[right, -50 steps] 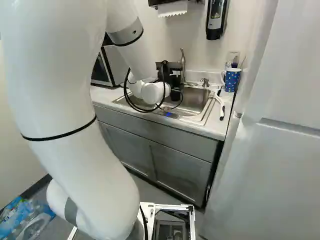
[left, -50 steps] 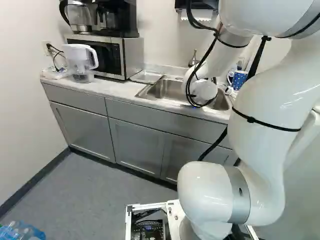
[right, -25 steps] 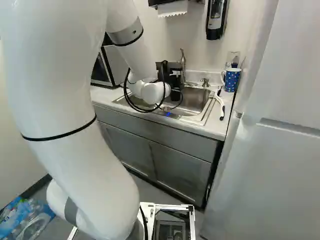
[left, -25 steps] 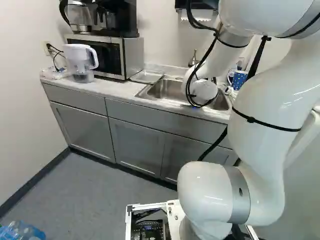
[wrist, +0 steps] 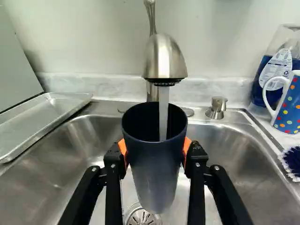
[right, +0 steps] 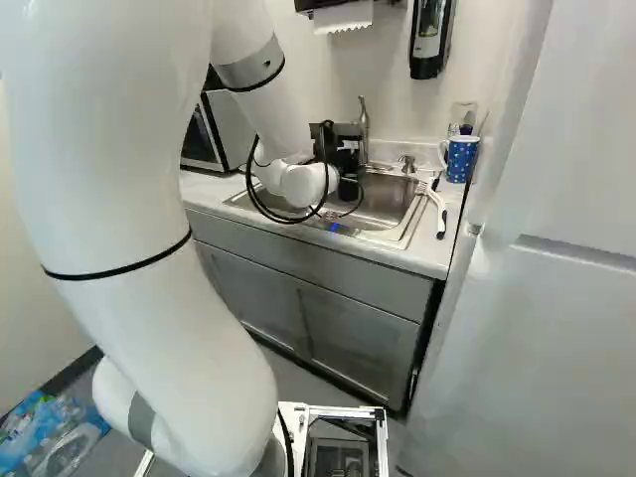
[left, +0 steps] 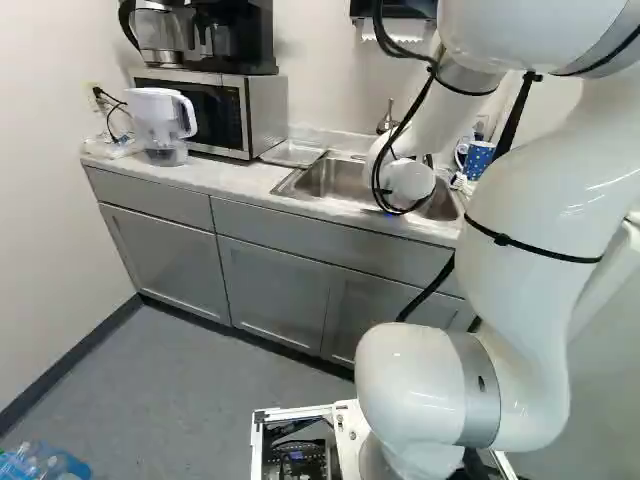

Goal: Rinse the cup and place it in the tray

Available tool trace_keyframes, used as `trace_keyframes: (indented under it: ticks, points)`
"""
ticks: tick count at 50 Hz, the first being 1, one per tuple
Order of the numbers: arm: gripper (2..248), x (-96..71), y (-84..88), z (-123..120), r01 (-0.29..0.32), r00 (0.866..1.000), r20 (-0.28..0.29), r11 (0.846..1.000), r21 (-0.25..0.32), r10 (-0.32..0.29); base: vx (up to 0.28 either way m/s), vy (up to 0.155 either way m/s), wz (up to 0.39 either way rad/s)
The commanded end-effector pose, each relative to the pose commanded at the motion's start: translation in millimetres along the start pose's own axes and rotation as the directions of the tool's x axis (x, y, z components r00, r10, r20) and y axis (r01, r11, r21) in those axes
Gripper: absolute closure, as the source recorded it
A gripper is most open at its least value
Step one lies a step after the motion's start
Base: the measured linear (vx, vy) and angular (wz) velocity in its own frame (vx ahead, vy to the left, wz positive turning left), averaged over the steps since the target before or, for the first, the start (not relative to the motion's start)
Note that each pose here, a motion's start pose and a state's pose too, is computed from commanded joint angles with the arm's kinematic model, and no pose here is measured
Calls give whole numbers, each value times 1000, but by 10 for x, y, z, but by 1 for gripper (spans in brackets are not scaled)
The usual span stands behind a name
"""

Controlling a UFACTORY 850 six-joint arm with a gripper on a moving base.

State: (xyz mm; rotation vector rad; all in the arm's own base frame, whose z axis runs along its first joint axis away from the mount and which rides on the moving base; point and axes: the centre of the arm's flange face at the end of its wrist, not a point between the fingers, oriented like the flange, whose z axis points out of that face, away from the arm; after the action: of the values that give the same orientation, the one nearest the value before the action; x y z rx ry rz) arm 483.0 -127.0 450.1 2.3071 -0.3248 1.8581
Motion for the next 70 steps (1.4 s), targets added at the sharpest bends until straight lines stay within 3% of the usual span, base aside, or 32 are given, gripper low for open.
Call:
trace_keyframes:
  ticks: [70]
  points:
    - [125, 0, 0, 0, 0, 1000, 0, 1000, 0, 0, 0, 0, 0]
